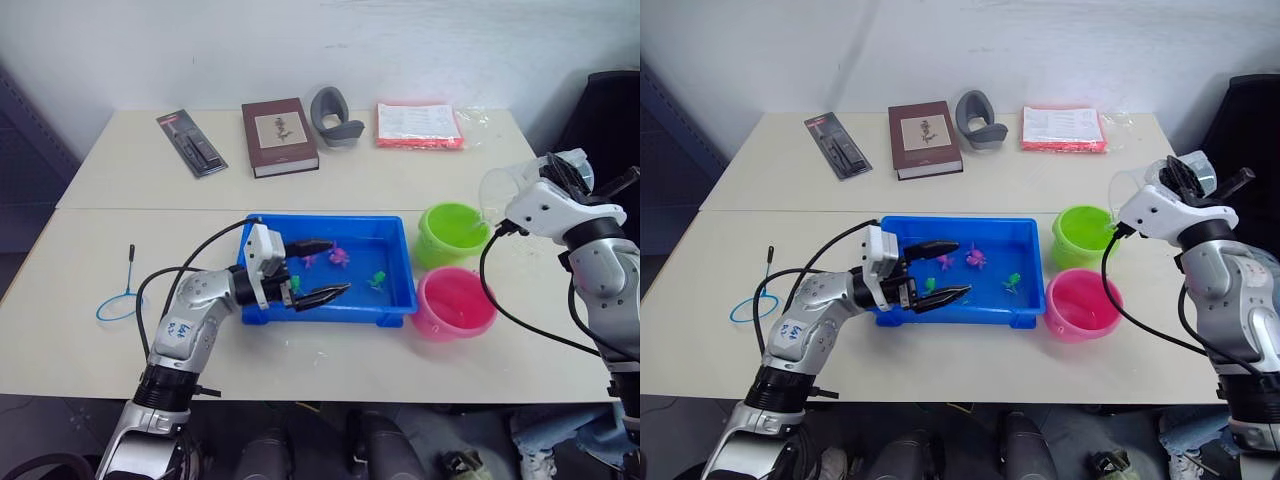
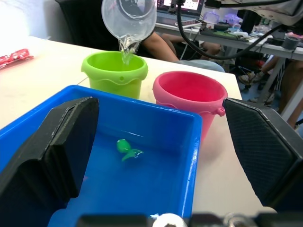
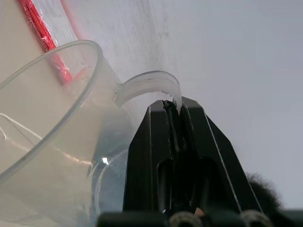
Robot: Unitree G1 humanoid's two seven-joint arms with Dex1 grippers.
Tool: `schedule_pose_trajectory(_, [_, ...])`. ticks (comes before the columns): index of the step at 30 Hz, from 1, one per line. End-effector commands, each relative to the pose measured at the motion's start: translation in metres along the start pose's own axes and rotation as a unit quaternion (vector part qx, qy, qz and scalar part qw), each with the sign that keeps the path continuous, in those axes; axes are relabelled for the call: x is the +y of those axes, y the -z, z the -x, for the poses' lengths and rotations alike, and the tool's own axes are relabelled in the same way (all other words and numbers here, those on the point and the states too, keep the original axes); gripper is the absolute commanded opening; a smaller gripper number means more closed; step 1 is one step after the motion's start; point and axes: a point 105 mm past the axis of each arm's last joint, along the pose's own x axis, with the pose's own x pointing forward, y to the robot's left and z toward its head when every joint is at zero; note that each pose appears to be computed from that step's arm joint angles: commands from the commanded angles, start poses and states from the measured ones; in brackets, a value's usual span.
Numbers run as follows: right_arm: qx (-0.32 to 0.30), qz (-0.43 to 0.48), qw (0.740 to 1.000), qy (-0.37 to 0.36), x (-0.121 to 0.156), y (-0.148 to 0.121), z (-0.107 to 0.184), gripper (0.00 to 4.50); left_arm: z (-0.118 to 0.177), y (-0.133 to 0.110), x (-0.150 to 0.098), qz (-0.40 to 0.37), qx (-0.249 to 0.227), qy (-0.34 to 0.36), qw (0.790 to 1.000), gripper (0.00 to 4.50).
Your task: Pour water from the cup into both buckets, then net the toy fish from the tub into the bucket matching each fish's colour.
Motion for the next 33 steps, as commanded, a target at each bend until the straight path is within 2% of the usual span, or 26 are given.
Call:
schedule_pose_trajectory(1, [-0.022, 0.031, 0.999, 0.033, -0.016, -0.008, -0.004, 0.02, -0.001, -0.016, -0.001, -0.020, -0.028, -0.003, 0.999, 4.50])
schedule_pose_trajectory(9, [-0.044, 0.070, 0.996, 0.040, -0.012, -0.012, -0.004, 0.02, -0.002, -0.015, -0.001, -0.018, -0.032, -0.008, 0.999, 4.50])
schedule_pose_trajectory(14, [-0.044, 0.046, 0.997, 0.048, -0.010, -0.011, -0.001, 0.02, -0.002, -0.015, 0.000, -0.018, -0.032, -0.009, 0.999, 4.50])
schedule_pose_trajectory(19, [0.011, -0.129, 0.988, 0.079, -0.020, 0.002, 0.005, 0.02, -0.002, -0.015, 0.004, -0.021, -0.032, -0.012, 0.999, 4.50])
schedule_pose_trajectory(20, [0.027, -0.190, 0.978, 0.082, -0.022, 0.008, 0.008, 0.02, -0.001, -0.014, 0.003, -0.023, -0.027, -0.007, 0.999, 4.50])
schedule_pose_trajectory(22, [0.044, -0.256, 0.961, 0.094, -0.027, 0.016, 0.017, 0.02, 0.001, -0.014, 0.004, -0.025, -0.021, -0.003, 0.999, 4.50])
schedule_pose_trajectory(25, [0.108, -0.426, 0.890, 0.119, -0.028, 0.046, 0.037, 0.02, 0.007, -0.019, 0.008, -0.033, -0.020, 0.005, 0.999, 4.50])
schedule_pose_trajectory(26, [0.124, -0.498, 0.849, 0.127, -0.026, 0.055, 0.045, 0.02, 0.008, -0.022, 0.006, -0.037, -0.022, 0.016, 0.999, 4.50])
schedule_pose_trajectory(27, [0.133, -0.540, 0.821, 0.133, -0.024, 0.061, 0.052, 0.02, 0.009, -0.023, 0.004, -0.040, -0.023, 0.027, 0.999, 4.50])
schedule_pose_trajectory(28, [0.139, -0.566, 0.802, 0.133, -0.022, 0.064, 0.056, 0.02, 0.010, -0.024, 0.003, -0.041, -0.023, 0.034, 0.998, 4.50])
schedule_pose_trajectory(31, [0.197, -0.670, 0.697, 0.166, 0.002, 0.090, 0.087, 0.02, 0.014, -0.026, -0.012, -0.024, -0.017, 0.086, 0.996, 4.50])
schedule_pose_trajectory(32, [0.209, -0.686, 0.676, 0.172, 0.008, 0.095, 0.094, 0.02, 0.015, -0.026, -0.015, -0.018, -0.016, 0.096, 0.995, 4.50])
schedule_pose_trajectory(33, [0.216, -0.690, 0.668, 0.173, 0.013, 0.097, 0.099, 0.02, 0.016, -0.026, -0.017, -0.011, -0.017, 0.104, 0.994, 4.50])
